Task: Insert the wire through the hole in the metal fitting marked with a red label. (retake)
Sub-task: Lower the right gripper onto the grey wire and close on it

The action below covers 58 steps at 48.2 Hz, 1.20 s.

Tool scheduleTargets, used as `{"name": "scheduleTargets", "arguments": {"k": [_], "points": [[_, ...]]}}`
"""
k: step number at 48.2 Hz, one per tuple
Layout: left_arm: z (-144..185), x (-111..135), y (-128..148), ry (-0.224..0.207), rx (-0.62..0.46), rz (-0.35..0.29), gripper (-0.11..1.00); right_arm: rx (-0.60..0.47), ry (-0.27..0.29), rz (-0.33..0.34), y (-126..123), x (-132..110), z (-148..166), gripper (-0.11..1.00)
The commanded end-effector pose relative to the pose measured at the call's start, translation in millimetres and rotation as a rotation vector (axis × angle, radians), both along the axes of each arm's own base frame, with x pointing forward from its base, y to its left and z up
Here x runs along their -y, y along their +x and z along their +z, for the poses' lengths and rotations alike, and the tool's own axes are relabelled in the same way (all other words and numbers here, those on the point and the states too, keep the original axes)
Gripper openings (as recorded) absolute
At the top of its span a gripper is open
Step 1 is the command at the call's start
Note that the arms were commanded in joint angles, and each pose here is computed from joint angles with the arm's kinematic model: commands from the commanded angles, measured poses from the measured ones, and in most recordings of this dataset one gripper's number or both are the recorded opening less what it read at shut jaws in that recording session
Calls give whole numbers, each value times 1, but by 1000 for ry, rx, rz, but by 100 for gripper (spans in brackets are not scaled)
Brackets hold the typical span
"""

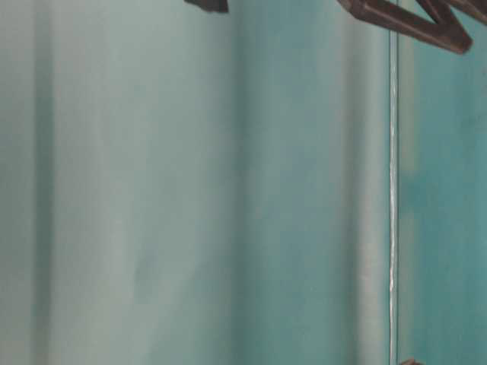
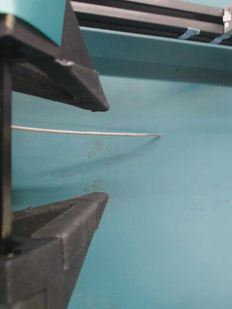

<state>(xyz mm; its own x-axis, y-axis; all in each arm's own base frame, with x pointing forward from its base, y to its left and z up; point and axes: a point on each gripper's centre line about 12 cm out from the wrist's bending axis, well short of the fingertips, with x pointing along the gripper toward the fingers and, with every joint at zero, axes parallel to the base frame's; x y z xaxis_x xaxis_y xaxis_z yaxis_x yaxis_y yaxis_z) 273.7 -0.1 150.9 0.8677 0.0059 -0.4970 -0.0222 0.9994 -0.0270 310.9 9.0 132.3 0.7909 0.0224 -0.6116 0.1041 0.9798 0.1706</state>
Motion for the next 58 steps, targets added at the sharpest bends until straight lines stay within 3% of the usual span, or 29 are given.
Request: {"name": "scheduleTargets", "arguments": {"k": [1, 14, 58], "points": [[7, 0, 7, 0, 29, 0, 70, 23, 2, -1, 12, 0, 5, 71], [6, 0, 7, -1, 26, 0, 70, -6, 2, -4, 22, 0, -12, 71], [5, 0, 6, -1, 23, 1, 69, -2, 2, -10, 28, 2, -21, 70]]}}
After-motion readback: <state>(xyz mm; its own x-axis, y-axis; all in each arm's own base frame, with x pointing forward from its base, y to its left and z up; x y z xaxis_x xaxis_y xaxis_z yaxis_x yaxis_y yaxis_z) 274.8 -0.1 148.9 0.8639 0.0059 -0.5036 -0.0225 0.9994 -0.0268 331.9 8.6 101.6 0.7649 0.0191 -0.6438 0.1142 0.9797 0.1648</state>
